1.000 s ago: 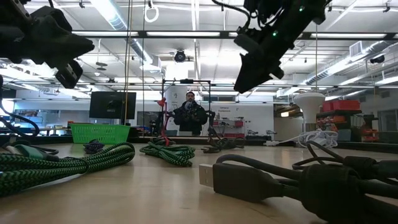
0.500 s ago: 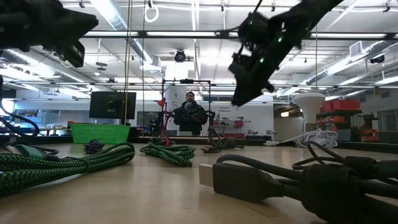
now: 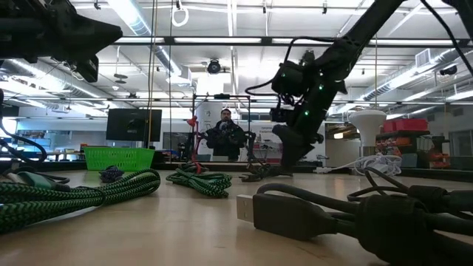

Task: Pick & Place USB Port
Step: Put the black charger cable into the green bin

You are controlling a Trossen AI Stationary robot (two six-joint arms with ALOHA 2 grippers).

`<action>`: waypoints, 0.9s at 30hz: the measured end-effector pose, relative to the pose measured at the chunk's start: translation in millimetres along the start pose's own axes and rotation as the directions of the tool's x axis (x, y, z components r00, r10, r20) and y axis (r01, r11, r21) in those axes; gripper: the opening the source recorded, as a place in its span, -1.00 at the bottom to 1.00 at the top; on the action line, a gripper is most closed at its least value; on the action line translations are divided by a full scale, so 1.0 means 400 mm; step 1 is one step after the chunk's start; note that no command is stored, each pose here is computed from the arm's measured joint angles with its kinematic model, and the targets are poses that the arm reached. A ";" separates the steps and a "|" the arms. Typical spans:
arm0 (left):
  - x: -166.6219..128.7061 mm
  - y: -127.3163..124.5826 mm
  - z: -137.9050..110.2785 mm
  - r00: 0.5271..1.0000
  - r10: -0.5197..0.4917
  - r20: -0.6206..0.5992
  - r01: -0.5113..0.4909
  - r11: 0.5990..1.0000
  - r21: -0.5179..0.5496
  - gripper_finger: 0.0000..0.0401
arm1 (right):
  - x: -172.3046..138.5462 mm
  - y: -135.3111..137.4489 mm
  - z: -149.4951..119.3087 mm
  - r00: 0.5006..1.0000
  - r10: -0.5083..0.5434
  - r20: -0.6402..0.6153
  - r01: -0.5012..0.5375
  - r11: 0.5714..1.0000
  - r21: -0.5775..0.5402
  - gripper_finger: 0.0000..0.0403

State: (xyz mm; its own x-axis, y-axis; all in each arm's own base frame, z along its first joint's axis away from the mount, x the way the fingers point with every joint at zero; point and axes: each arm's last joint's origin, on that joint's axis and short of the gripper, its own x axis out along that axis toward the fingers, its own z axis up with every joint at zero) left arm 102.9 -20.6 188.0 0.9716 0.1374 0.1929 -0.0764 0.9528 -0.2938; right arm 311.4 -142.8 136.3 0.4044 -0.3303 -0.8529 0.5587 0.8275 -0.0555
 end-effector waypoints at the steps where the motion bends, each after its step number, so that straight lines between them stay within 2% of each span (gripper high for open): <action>1: 0.000 0.000 0.000 1.000 0.000 0.000 0.000 1.000 0.008 -0.84 | 0.002 0.001 -0.001 1.000 0.013 -0.003 -0.013 1.000 0.000 -0.40; 7: 0.000 0.000 0.000 1.000 0.000 0.000 0.000 1.000 0.022 -0.84 | 0.007 -0.005 0.009 0.999 0.026 0.033 -0.025 1.000 -0.017 -0.40; 17: 0.000 0.000 -0.001 1.000 0.002 -0.005 -0.002 1.000 0.026 -0.84 | 0.004 -0.003 0.016 0.978 0.208 0.021 -0.208 0.978 -0.011 -0.40; 27: 0.000 0.000 -0.001 1.000 0.002 -0.005 -0.002 1.000 0.022 -0.84 | 0.006 -0.019 0.028 0.972 0.225 0.066 -0.225 0.974 0.000 -0.40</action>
State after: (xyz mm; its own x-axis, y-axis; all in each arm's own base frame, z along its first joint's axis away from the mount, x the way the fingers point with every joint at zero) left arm 103.1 -20.6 187.4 0.9726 0.1377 0.1872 -0.0831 0.9583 -0.2733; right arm 316.2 -154.9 140.8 0.5666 -0.1649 -0.8073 0.4531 0.8807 0.1381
